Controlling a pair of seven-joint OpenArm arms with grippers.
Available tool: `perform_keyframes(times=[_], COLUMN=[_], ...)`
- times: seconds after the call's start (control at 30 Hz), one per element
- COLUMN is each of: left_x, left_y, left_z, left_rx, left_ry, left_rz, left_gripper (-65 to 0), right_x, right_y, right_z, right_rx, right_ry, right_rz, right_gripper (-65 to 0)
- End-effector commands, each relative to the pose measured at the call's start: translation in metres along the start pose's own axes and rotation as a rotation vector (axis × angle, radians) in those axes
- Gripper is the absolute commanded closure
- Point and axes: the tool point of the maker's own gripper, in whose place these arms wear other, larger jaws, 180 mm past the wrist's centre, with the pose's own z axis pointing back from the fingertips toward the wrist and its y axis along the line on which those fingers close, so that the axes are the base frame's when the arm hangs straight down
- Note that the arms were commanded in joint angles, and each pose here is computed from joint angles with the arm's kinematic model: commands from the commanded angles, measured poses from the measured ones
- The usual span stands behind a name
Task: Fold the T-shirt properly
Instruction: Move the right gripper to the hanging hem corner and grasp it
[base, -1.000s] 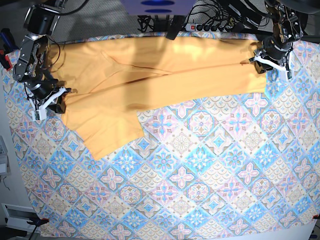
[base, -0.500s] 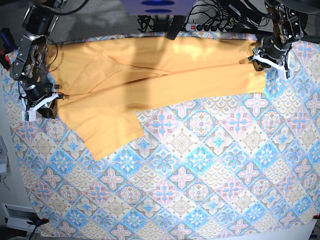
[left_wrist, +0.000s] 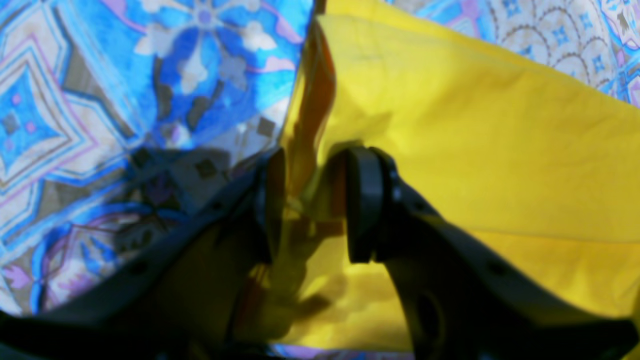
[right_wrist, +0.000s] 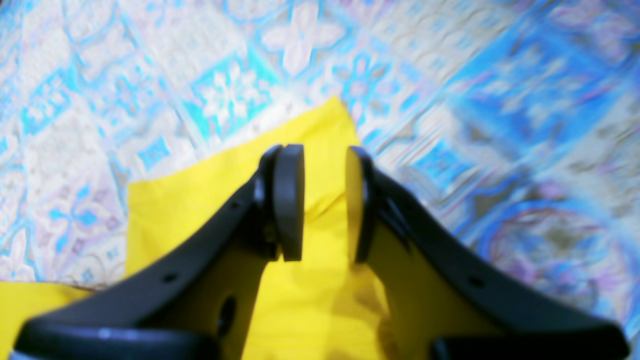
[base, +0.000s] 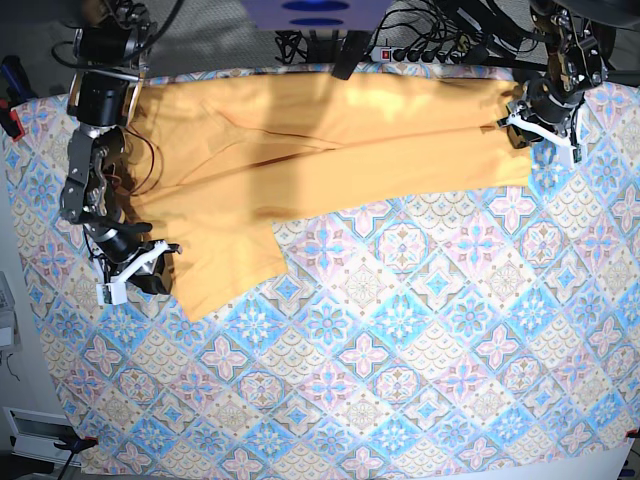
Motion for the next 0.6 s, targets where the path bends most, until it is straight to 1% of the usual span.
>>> perform_keyframes(times=[0.0,0.17,0.27,0.33,0.4,0.47,0.57], left_x=[0.012,0.017,0.017,0.016,0.015,0.013,0.012], left_y=[-0.001,-0.004,-0.004,-0.004,-0.006,-0.007,-0.009], left_z=[0.002,0.001,0.001,0.0,0.0,-0.001,-0.001], left_rx=[-0.009,-0.014,-0.014,-0.015,-0.018,-0.021,-0.025], left_ry=[-0.038,-0.044,-0.043,-0.042,-0.041,-0.04,-0.036], left_rz=[-0.006,-0.006,-0.006,-0.006,-0.001,0.006,0.007], left_gripper=[-20.3,-20.4,-20.4,-20.6,-22.5,-26.0,-31.2], right_x=[0.02,0.014,0.02,0.024,0.032,0.035,0.035], right_y=[-0.007,-0.016,-0.016,-0.016,-0.016,-0.023,-0.032], right_z=[-0.004,-0.025,-0.029,-0.031,-0.032,-0.033,-0.033], right_rx=[-0.002,-0.006,-0.004,-0.004,-0.004,-0.044,-0.093], right_ry=[-0.042,0.004,0.001,-0.006,-0.017,-0.021,-0.022], right_rz=[-0.002,-0.089,-0.1,-0.1,-0.098,-0.11,-0.126], right_gripper=[-14.4,-14.4,-14.4,-16.1,-19.2,-21.4,-22.6])
